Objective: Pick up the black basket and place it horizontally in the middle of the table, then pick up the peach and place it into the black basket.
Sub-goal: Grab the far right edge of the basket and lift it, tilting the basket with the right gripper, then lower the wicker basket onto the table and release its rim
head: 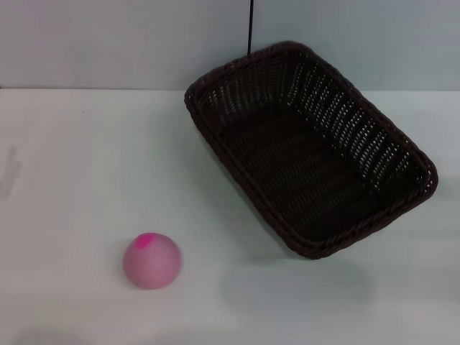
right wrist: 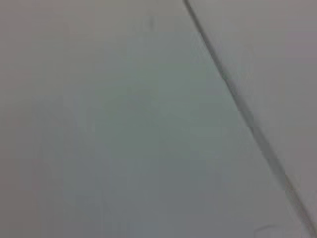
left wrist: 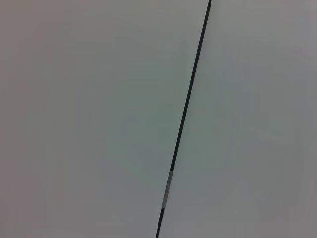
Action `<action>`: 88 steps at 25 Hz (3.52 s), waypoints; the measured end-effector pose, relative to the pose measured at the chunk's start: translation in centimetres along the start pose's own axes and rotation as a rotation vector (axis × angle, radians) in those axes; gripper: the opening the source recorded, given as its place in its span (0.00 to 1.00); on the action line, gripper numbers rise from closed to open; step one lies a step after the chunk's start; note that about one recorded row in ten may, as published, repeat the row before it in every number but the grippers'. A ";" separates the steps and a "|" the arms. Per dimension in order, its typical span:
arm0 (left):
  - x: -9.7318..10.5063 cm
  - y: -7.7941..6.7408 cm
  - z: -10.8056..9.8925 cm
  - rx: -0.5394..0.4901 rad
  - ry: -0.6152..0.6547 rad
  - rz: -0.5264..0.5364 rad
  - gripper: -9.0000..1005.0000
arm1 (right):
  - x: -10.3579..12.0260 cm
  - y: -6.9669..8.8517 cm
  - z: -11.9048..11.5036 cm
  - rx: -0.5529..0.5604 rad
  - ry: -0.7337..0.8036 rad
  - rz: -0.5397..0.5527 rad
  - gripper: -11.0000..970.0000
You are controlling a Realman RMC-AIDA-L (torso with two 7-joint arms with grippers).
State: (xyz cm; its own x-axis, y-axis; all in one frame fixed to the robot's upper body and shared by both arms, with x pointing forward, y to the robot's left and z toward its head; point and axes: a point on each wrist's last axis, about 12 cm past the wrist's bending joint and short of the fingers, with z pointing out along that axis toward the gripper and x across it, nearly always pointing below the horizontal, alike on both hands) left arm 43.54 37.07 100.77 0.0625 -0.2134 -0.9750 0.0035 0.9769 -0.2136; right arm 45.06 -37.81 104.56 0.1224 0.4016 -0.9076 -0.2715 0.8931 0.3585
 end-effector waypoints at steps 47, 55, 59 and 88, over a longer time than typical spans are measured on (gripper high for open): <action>-0.4 0.0 -1.2 0.016 -0.044 -0.029 0.84 | -4.5 10.3 24.6 -0.168 1.334 -0.024 0.86; -0.2 0.0 -1.7 0.009 -0.039 -0.033 0.84 | -2.4 10.7 24.4 -0.170 1.342 -0.055 0.86; -0.2 0.0 -1.8 0.009 -0.042 -0.033 0.84 | -2.2 10.8 24.4 -0.178 1.332 -0.058 0.80; -0.3 0.7 -3.6 -0.017 -0.040 -0.026 0.84 | -3.8 13.4 25.8 -0.600 1.223 -0.428 0.19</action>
State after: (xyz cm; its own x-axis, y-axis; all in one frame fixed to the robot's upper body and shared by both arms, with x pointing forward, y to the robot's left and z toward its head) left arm 39.92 37.75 100.65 0.1022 -0.2381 -0.9658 -0.0108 0.9706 -0.2404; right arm 65.59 -22.13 118.43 -0.5061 -0.5726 -0.6450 -0.8180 0.5557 0.1485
